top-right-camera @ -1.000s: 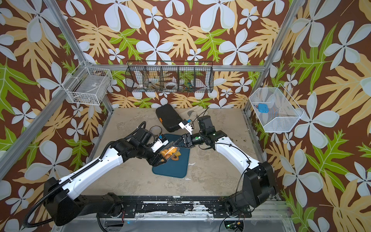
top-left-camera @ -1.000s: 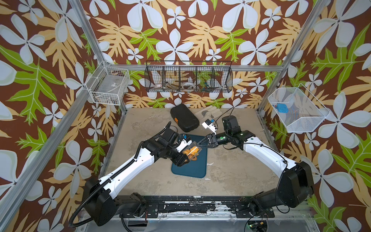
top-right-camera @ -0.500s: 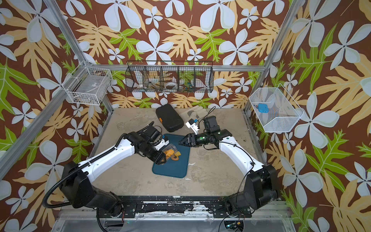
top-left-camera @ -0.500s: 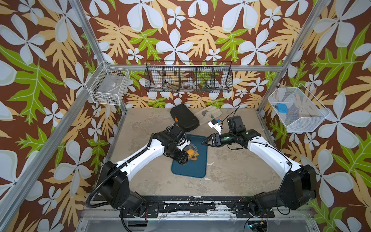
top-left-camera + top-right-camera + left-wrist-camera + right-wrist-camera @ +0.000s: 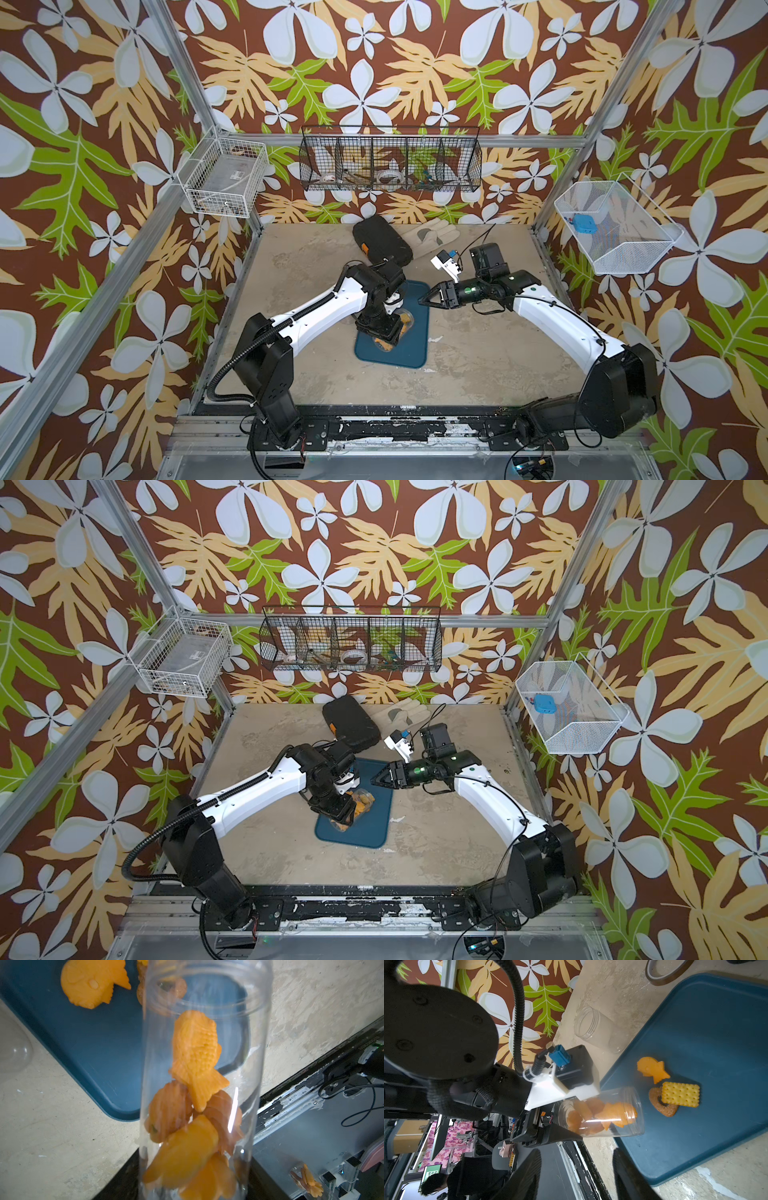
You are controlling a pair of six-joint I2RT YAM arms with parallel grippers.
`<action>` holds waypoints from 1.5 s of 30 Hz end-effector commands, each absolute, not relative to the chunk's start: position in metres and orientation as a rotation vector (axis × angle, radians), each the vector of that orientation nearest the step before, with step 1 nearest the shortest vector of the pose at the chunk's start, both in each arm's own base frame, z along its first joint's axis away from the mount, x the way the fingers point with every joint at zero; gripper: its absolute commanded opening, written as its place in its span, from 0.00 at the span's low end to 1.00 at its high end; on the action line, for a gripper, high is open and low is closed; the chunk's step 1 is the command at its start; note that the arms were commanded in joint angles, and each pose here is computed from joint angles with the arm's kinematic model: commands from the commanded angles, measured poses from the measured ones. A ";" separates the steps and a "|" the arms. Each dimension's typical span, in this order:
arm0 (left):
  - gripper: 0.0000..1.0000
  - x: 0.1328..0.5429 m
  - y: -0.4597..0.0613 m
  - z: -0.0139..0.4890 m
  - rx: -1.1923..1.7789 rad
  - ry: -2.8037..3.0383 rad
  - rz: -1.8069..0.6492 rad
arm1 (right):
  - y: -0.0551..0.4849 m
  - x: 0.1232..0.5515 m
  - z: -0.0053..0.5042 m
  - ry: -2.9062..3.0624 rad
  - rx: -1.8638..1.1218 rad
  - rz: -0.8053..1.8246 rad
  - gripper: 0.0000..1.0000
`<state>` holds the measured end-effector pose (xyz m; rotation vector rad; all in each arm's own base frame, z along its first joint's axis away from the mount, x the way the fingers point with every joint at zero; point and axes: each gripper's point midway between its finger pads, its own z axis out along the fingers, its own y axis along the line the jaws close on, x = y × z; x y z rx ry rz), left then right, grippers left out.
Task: Pour the cookies out of the jar
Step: Pour the cookies in the jar onto the tray.
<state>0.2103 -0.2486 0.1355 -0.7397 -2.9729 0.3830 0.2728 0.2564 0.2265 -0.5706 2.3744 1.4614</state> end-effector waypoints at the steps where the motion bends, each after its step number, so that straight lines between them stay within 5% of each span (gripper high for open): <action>1: 0.57 0.201 -0.239 0.142 -0.674 -2.956 0.320 | 0.258 0.271 0.231 2.341 -0.602 1.474 0.57; 9: 0.54 0.214 -0.252 0.169 -0.686 -3.059 0.363 | 0.257 0.267 0.228 2.341 -0.602 1.483 0.56; 20: 0.56 0.179 -0.232 0.119 -0.723 -2.891 0.198 | 0.255 0.263 0.225 2.349 -0.594 1.486 0.56; 31: 0.57 0.190 -0.241 0.154 -0.730 -2.963 0.264 | 0.255 0.264 0.224 2.346 -0.574 1.480 0.56; 37: 0.56 0.158 -0.222 0.100 -0.713 -2.817 0.191 | 0.258 0.268 0.228 2.340 -0.580 1.485 0.55; 45: 0.58 0.179 -0.218 0.115 -0.704 -2.901 0.180 | 0.257 0.267 0.227 2.339 -0.572 1.487 0.55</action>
